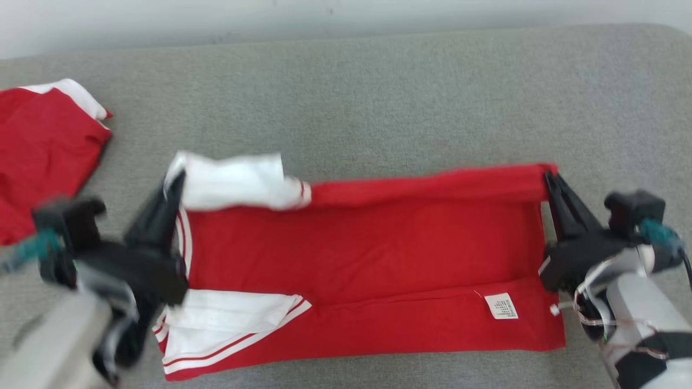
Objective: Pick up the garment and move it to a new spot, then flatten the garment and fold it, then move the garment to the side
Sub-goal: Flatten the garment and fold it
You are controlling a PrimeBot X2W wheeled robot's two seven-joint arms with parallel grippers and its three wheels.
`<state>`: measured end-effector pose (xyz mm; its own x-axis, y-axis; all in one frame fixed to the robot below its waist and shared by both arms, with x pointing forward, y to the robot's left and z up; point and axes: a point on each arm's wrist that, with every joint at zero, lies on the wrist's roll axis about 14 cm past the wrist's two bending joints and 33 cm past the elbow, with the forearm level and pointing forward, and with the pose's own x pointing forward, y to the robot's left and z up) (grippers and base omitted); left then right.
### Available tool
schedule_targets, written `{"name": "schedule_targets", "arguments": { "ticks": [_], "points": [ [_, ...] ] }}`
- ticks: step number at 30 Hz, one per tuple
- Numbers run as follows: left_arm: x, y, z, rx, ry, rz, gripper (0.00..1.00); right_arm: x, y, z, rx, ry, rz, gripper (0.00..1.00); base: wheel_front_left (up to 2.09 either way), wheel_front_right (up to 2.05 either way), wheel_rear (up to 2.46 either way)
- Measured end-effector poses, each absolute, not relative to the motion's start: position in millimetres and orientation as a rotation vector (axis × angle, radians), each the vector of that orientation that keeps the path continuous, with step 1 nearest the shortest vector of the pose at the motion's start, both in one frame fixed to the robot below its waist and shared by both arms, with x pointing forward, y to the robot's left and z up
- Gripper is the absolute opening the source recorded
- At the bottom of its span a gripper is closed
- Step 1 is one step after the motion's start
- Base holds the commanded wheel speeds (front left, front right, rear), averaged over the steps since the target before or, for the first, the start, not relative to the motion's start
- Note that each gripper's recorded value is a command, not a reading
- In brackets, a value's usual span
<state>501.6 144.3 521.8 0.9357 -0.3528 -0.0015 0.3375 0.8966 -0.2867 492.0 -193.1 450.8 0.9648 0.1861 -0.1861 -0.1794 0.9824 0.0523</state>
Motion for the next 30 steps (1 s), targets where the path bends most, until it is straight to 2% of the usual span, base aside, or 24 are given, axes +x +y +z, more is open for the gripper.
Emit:
{"name": "schedule_targets", "arguments": {
  "ticks": [7, 8, 9, 10, 11, 12, 13, 14, 23, 30],
  "points": [
    [450, 149, 492, -0.373, 0.105, -0.281, 0.0, 467, -191, 438, 0.095, 0.195, 0.174, 0.0, 0.0, 0.0, 0.0],
    [446, 150, 488, -0.377, 0.109, -0.27, 0.0, 464, -190, 436, 0.099, 0.197, 0.175, 0.08, 0.0, 0.0, 0.0],
    [442, 151, 486, -0.38, 0.111, -0.264, 0.0, 461, -190, 435, 0.101, 0.197, 0.177, 0.12, 0.0, 0.0, 0.0],
    [439, 153, 484, -0.384, 0.112, -0.254, 0.13, 458, -190, 433, 0.107, 0.2, 0.175, 0.13, 0.0, 0.0, 0.0],
    [437, 155, 483, -0.389, 0.109, -0.24, 0.32, 454, -189, 432, 0.117, 0.204, 0.172, 0.13, 0.0, 0.0, 0.0],
    [434, 156, 482, -0.387, 0.107, -0.232, 0.46, 450, -189, 430, 0.121, 0.208, 0.172, 0.18, 0.0, 0.0, 0.0],
    [432, 157, 481, -0.382, 0.104, -0.224, 1.0, 447, -189, 429, 0.127, 0.209, 0.169, 0.39, 0.0, 0.0, 0.0],
    [428, 157, 481, -0.392, 0.096, -0.208, 1.0, 443, -190, 429, 0.139, 0.206, 0.161, 1.0, 0.0, 0.0, 0.0],
    [426, 193, 507, -0.332, -0.057, -0.068, 1.0, 437, -202, 448, 0.161, 0.142, 0.136, 1.0, 0.0, 0.0, 0.0],
    [416, 221, 520, -0.182, -0.138, 0.032, 1.0, 436, -199, 429, 0.207, 0.233, 0.117, 1.0, 0.0, 0.0, 0.0]
  ]
}}
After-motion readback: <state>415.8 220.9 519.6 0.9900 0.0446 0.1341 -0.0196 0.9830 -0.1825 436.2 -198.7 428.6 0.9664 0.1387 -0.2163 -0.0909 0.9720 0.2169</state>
